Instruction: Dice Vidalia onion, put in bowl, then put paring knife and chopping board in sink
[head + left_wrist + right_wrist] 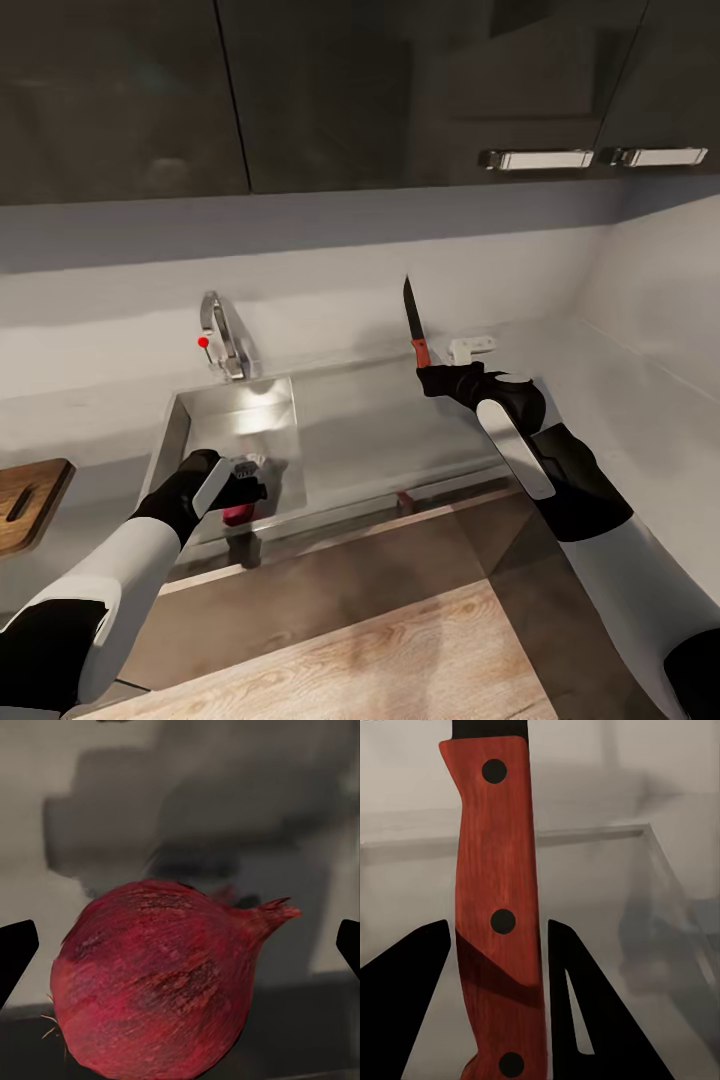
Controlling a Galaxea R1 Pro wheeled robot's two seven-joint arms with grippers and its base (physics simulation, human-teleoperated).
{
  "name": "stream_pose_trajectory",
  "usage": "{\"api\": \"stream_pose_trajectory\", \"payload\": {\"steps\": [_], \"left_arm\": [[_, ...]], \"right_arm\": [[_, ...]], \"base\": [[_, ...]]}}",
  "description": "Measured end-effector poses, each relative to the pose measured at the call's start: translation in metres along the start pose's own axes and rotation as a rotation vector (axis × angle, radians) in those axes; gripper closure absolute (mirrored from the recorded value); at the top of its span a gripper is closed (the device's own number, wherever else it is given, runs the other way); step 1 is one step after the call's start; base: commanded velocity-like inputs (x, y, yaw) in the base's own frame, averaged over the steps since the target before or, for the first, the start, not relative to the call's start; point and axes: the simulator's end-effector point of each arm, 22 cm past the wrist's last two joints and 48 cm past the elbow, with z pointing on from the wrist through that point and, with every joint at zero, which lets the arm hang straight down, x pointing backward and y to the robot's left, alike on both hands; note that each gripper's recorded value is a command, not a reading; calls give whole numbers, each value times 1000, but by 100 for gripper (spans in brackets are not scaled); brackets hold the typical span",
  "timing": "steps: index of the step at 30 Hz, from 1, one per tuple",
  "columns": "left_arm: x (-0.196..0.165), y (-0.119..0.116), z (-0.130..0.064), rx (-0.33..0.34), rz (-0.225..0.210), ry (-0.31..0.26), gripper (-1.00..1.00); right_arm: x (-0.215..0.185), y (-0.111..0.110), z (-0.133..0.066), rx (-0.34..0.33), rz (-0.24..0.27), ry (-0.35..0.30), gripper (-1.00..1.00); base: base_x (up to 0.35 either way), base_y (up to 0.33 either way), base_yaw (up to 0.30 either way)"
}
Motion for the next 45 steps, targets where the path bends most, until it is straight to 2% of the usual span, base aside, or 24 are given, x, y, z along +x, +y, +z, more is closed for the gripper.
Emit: {"api": "stream_pose_trajectory", "payload": {"steps": [16, 20, 24, 45], "left_arm": [[5, 2, 2, -6, 2, 17, -100], [22, 2, 3, -6, 15, 90, -100], [26, 2, 4, -7, 17, 108, -100], [27, 3, 4, -8, 18, 113, -100]], "right_arm": [[0, 0, 0, 1, 1, 0, 100], [2, -1, 2, 1, 2, 4, 100], [3, -1, 3, 0, 2, 6, 100], [4, -1, 3, 0, 2, 7, 100]], "base": [[63, 0, 0], [0, 0, 0], [0, 0, 0], [0, 0, 0]]}}
